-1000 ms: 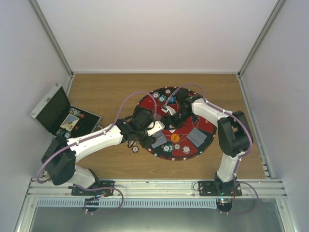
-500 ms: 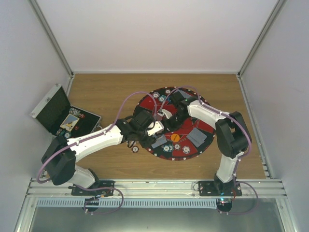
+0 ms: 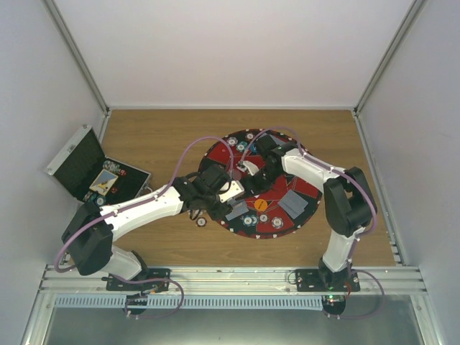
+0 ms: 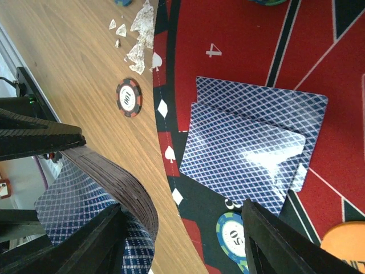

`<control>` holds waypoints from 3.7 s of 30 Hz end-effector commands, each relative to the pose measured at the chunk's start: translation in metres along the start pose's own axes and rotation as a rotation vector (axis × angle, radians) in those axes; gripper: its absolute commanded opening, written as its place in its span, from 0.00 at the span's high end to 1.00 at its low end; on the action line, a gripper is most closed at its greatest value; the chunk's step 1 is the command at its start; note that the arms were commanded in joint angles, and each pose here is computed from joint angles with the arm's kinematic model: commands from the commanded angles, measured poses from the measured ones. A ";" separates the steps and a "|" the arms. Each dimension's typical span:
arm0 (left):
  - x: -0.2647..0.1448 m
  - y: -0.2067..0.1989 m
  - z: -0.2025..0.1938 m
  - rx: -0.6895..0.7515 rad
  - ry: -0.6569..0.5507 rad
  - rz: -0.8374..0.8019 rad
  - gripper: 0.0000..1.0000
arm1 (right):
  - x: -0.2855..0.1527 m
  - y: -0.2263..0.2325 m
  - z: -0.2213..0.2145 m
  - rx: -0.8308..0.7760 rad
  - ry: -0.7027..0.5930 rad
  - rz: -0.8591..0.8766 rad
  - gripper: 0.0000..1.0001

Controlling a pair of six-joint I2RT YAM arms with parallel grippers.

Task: Distribute texas hold em gaming equipment

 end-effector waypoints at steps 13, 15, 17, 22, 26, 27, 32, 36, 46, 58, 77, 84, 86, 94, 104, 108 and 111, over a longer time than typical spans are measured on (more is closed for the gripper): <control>-0.004 -0.001 0.009 0.008 -0.060 0.000 0.46 | -0.010 0.001 -0.009 0.017 -0.011 0.038 0.76; -0.003 -0.002 0.009 0.007 -0.059 0.000 0.46 | -0.011 0.001 -0.010 0.025 -0.010 0.035 0.85; -0.003 -0.001 0.009 0.006 -0.059 0.004 0.46 | -0.012 0.000 -0.014 0.040 -0.004 0.029 0.90; -0.004 -0.001 0.009 0.004 -0.059 0.004 0.46 | -0.021 -0.005 -0.024 0.070 -0.018 -0.007 0.99; -0.003 -0.001 0.009 0.004 -0.060 0.008 0.46 | -0.035 -0.014 -0.025 0.097 -0.073 -0.006 0.99; -0.003 -0.001 0.010 0.003 -0.060 0.007 0.46 | -0.040 -0.017 -0.025 0.106 -0.090 -0.004 0.99; -0.003 0.002 0.006 -0.010 -0.053 0.033 0.46 | -0.067 -0.045 -0.022 0.186 -0.207 -0.111 1.00; -0.001 0.007 -0.001 -0.045 -0.035 0.059 0.46 | -0.086 -0.069 -0.012 0.256 -0.341 -0.191 0.99; -0.010 0.026 -0.006 -0.115 -0.054 0.109 0.46 | -0.090 -0.115 0.012 0.324 -0.456 -0.283 0.99; -0.010 0.025 -0.007 -0.120 -0.058 0.107 0.46 | -0.072 -0.155 0.014 0.364 -0.383 -0.282 0.99; -0.010 0.024 -0.004 -0.106 -0.076 0.086 0.46 | -0.096 -0.134 -0.009 0.364 -0.337 -0.431 0.44; -0.010 0.024 -0.003 -0.097 -0.080 0.085 0.46 | -0.076 -0.072 0.012 0.184 -0.359 -0.008 0.28; -0.011 0.024 -0.003 -0.096 -0.083 0.085 0.46 | -0.062 -0.053 0.017 0.132 -0.322 0.063 0.25; -0.011 0.021 -0.003 -0.092 -0.084 0.057 0.46 | -0.016 -0.018 0.027 0.032 -0.180 0.185 0.20; -0.012 0.022 -0.003 -0.090 -0.088 0.061 0.46 | 0.021 -0.012 0.026 -0.016 -0.043 0.205 0.22; -0.012 0.022 -0.002 -0.092 -0.088 0.061 0.46 | 0.024 -0.012 0.028 -0.025 -0.032 0.192 0.22; -0.012 0.022 -0.002 -0.091 -0.089 0.062 0.46 | 0.025 -0.012 0.032 -0.029 -0.026 0.194 0.22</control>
Point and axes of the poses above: each gripper's point midway between its finger pads, its own x axis out along the fingers, its own y axis along the line the jaws close on, z = x × y, the point moved 9 cm from there along -x, back along the fingers, and after that the axes turned 9 degrees about -x, right-handed, at the moved point
